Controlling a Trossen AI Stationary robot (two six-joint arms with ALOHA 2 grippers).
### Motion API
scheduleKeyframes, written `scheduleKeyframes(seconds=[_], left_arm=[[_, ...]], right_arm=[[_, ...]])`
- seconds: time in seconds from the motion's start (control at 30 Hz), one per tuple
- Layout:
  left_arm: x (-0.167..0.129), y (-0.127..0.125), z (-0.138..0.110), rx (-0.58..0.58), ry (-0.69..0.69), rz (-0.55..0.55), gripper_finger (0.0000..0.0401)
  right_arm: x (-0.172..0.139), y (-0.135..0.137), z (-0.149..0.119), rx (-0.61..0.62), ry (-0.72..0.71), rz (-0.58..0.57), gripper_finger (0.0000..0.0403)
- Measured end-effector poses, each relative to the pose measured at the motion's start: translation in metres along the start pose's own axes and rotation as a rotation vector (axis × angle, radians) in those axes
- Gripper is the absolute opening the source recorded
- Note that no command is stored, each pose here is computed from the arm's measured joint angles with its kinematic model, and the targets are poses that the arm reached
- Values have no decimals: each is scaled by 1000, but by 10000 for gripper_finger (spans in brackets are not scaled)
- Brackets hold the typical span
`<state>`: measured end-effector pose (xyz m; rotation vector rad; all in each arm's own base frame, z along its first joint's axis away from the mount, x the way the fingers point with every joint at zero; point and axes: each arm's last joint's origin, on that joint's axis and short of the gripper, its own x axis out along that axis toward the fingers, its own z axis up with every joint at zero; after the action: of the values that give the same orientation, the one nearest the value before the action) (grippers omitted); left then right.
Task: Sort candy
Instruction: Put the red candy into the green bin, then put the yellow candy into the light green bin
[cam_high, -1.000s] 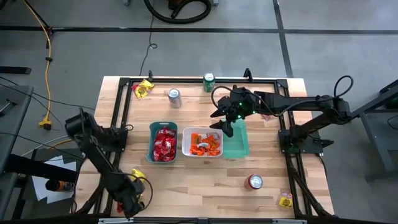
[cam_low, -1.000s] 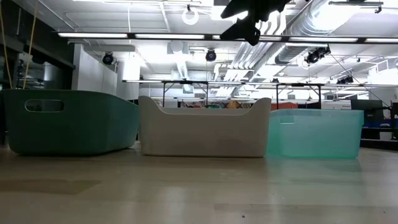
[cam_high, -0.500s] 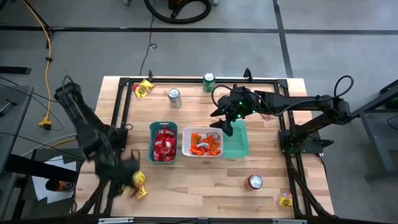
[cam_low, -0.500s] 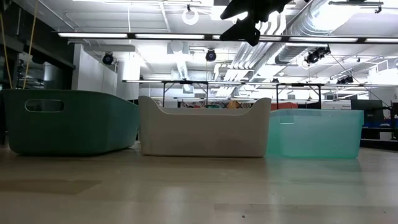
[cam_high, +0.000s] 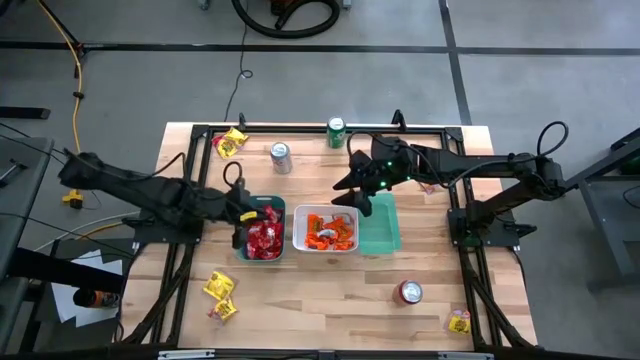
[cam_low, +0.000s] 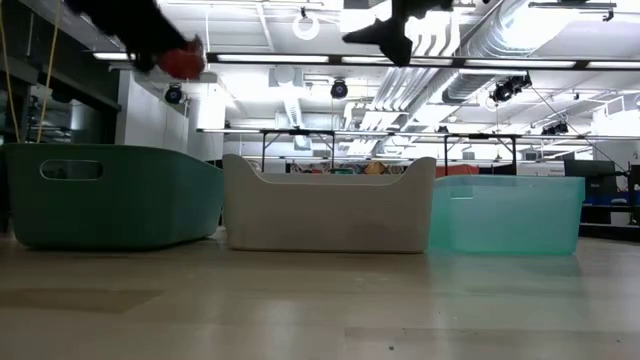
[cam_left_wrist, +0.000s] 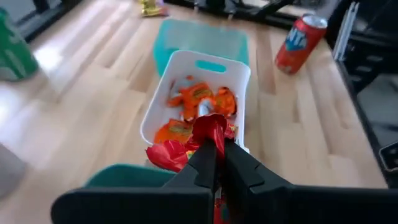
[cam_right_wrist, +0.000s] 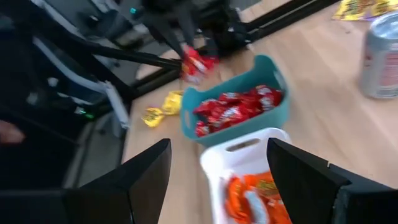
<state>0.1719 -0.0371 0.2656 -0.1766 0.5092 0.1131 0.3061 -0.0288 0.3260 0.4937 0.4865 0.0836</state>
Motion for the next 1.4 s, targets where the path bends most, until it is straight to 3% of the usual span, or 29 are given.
scheduleKeyframes(seconds=[0.1,0.2,0.37,0.5,0.8,0.97,1.17,1.3,1.4], left_arm=[[9,9,-21,-27,-25,1,0],[10,14,-24,-35,-69,24,0],[11,20,-31,41,2,71,1],[11,27,-37,31,68,114,17],[11,31,-41,-35,176,8,125],[0,32,-29,-23,235,29,190],[-15,30,13,40,48,68,233],[-17,33,35,74,-160,99,236],[-15,38,44,43,-239,123,236]], right_arm=[[-1,3,2,33,-2,54,261],[-3,4,4,59,-17,71,261],[-10,8,7,67,-42,90,261],[-20,13,11,51,-81,109,261],[-38,20,13,36,-118,106,261],[-38,18,9,52,-72,81,261],[-37,14,0,87,10,42,261],[-37,13,-4,128,50,24,261],[-37,11,-7,165,83,11,261]])
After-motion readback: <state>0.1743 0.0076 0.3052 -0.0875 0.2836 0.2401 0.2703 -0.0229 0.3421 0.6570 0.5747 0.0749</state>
